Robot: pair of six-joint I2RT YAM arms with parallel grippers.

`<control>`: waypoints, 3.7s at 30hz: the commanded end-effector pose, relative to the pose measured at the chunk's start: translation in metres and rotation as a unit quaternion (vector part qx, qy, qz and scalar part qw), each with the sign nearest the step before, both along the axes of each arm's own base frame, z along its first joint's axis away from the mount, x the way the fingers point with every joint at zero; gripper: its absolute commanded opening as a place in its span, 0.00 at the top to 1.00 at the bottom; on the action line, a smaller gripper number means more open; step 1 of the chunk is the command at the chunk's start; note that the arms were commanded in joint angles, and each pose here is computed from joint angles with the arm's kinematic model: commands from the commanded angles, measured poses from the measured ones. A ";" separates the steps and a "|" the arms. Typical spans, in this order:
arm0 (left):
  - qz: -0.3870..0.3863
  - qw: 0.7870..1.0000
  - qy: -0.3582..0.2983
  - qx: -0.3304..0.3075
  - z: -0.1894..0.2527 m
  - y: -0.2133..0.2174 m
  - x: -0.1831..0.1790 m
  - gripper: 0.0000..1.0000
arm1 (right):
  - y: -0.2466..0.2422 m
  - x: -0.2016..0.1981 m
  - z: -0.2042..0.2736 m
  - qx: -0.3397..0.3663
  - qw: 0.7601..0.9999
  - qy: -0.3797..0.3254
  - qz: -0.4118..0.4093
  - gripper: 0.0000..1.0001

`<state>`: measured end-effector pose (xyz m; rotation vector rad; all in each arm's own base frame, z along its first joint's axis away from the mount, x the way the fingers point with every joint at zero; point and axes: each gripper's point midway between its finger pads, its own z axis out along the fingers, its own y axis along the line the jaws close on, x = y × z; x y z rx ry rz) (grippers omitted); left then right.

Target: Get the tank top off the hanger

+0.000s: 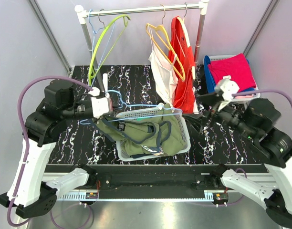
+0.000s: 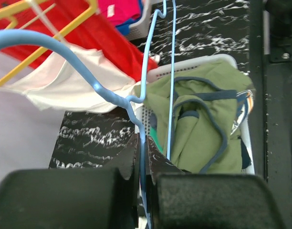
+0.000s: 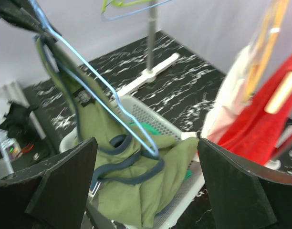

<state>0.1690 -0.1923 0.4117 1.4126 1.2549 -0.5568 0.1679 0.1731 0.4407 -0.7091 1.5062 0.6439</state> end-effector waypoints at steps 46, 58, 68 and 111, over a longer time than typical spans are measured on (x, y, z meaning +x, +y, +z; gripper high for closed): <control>-0.151 0.987 0.028 -0.055 0.028 -0.033 -0.036 1.00 | 0.075 -0.030 -0.031 -0.044 0.964 0.041 0.258 0.95; -0.083 0.995 0.001 -0.051 0.026 -0.023 -0.021 0.01 | 0.031 -0.046 -0.033 -0.048 0.983 0.028 0.173 1.00; -0.045 0.999 0.018 -0.011 -0.034 -0.007 -0.022 0.03 | -0.028 -0.081 -0.039 -0.039 0.995 0.038 0.089 1.00; -0.054 0.963 0.215 0.154 -0.275 -0.029 -0.021 0.33 | -0.042 -0.036 0.008 0.015 0.999 0.025 -0.042 1.00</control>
